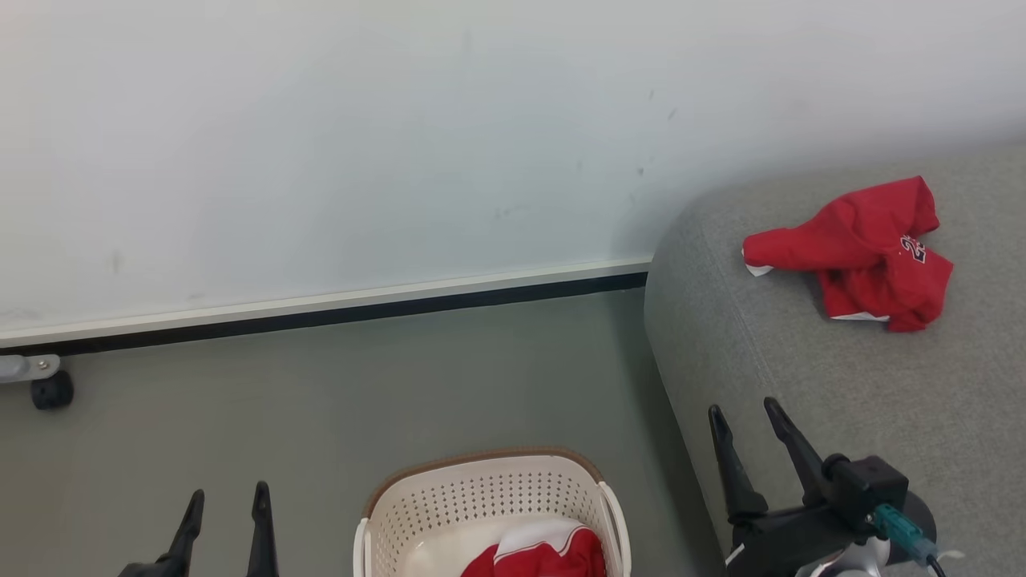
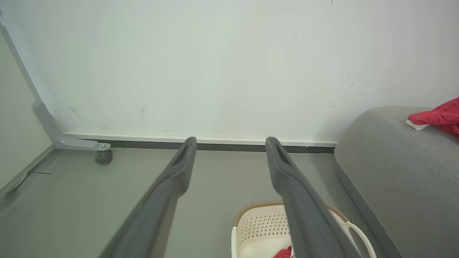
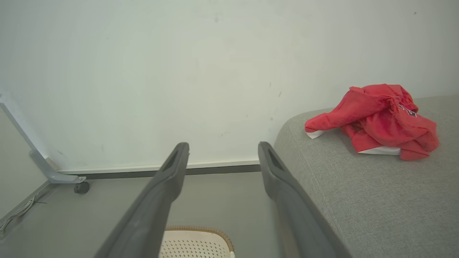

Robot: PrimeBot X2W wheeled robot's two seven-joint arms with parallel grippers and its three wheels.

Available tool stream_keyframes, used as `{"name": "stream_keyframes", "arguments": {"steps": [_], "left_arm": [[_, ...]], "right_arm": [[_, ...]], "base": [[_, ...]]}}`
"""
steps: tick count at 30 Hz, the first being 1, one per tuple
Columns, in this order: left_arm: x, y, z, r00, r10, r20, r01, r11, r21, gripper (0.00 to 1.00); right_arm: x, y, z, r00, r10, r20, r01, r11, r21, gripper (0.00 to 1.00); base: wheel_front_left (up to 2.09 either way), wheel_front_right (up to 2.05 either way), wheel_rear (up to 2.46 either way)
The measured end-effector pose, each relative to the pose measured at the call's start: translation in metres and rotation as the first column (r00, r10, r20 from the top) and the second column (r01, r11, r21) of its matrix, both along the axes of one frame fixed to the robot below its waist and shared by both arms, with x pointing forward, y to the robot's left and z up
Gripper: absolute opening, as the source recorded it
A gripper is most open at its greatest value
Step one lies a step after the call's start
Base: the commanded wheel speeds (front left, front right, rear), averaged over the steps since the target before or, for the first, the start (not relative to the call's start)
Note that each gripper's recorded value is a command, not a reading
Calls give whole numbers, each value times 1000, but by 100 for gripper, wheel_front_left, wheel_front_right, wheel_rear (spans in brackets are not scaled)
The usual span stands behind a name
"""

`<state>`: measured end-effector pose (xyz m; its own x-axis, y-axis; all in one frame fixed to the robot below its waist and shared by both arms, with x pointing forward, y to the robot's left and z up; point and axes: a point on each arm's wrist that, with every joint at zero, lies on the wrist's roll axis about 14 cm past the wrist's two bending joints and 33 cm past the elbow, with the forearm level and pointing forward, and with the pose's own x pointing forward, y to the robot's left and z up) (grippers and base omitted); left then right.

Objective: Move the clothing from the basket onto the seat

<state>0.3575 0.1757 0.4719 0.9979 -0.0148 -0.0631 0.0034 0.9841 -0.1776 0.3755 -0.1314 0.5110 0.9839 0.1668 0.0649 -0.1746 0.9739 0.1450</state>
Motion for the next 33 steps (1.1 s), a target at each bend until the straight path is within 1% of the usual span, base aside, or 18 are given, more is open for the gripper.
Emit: {"name": "stream_keyframes", "arguments": {"steps": [9, 20, 33], "left_arm": [[-12, 19, 7, 998, 65, 27, -65, 998, 10, 100], [-10, 16, 17, 996, 61, 63, -63, 998, 24, 100], [-9, 16, 18, 995, 67, 68, -69, 997, 27, 100]], "right_arm": [[-7, 9, 6, 999, 23, 24, -23, 1000, 15, 100], [-10, 8, 9, 999, 16, 37, -16, 1000, 11, 100], [-9, 5, 12, 999, 7, 46, -7, 1000, 15, 100]], "base": [[0, 0, 0], [0, 0, 0], [0, 0, 0]]}}
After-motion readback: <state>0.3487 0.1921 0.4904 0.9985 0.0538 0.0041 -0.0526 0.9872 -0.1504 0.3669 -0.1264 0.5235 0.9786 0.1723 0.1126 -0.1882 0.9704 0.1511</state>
